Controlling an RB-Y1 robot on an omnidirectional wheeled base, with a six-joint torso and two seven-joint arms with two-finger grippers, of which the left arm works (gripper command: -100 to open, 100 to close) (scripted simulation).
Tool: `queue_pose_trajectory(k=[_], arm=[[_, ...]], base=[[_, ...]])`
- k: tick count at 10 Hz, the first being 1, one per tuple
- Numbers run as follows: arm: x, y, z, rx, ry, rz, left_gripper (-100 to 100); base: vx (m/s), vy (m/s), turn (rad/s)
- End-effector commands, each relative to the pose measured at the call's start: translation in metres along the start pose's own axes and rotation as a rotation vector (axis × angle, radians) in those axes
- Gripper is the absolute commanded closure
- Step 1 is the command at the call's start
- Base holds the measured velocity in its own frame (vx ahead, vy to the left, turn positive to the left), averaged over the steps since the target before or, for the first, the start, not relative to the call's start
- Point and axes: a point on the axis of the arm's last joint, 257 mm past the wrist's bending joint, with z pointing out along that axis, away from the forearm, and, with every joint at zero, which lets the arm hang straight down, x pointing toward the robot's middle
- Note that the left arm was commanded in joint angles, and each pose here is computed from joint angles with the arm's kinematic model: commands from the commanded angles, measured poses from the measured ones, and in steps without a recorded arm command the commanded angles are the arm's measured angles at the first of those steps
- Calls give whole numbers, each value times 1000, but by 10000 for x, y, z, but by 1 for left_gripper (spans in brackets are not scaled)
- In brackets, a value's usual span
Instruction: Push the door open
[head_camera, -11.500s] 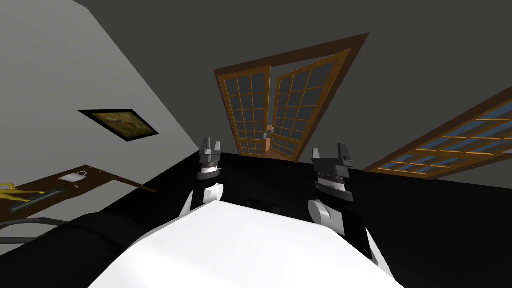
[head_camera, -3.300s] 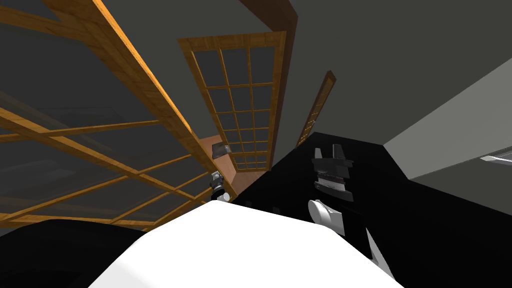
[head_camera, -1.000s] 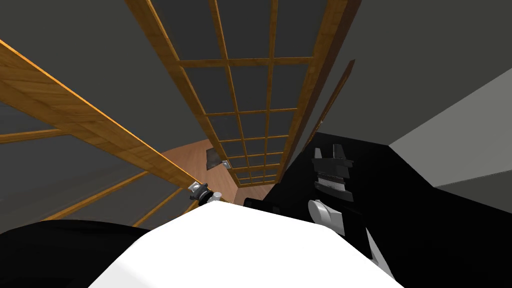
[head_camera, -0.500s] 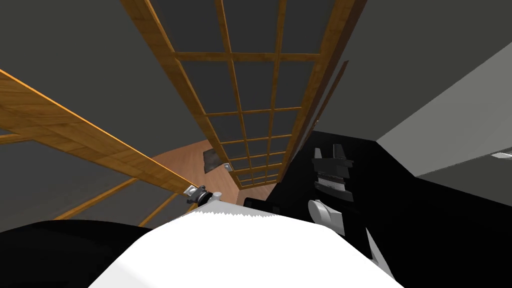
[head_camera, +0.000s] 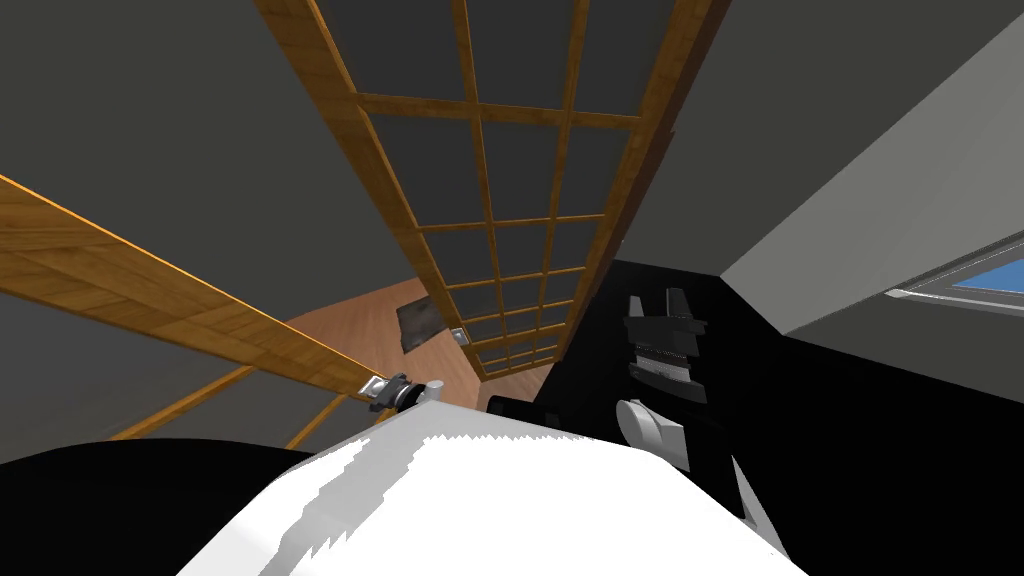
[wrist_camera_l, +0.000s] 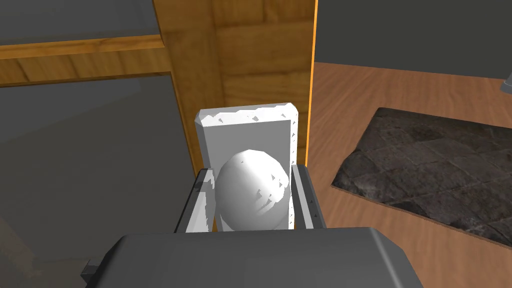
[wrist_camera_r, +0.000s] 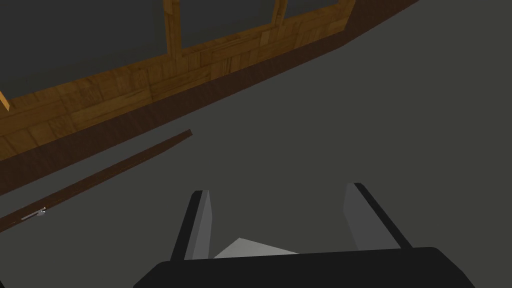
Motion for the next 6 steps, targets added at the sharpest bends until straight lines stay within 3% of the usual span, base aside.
queue_pose_trajectory(k=[1,3,5,6], arm=[[17,-169,24,39,4,10,100],[16,-317,-3,110,4,12,100],[16,-317,-3,110,4,12,100],[13,-408,-29,156,3,14,100]], base=[[-29,57,-100],[-54,101,-166],[-19,57,-23],[-17,68,-135]])
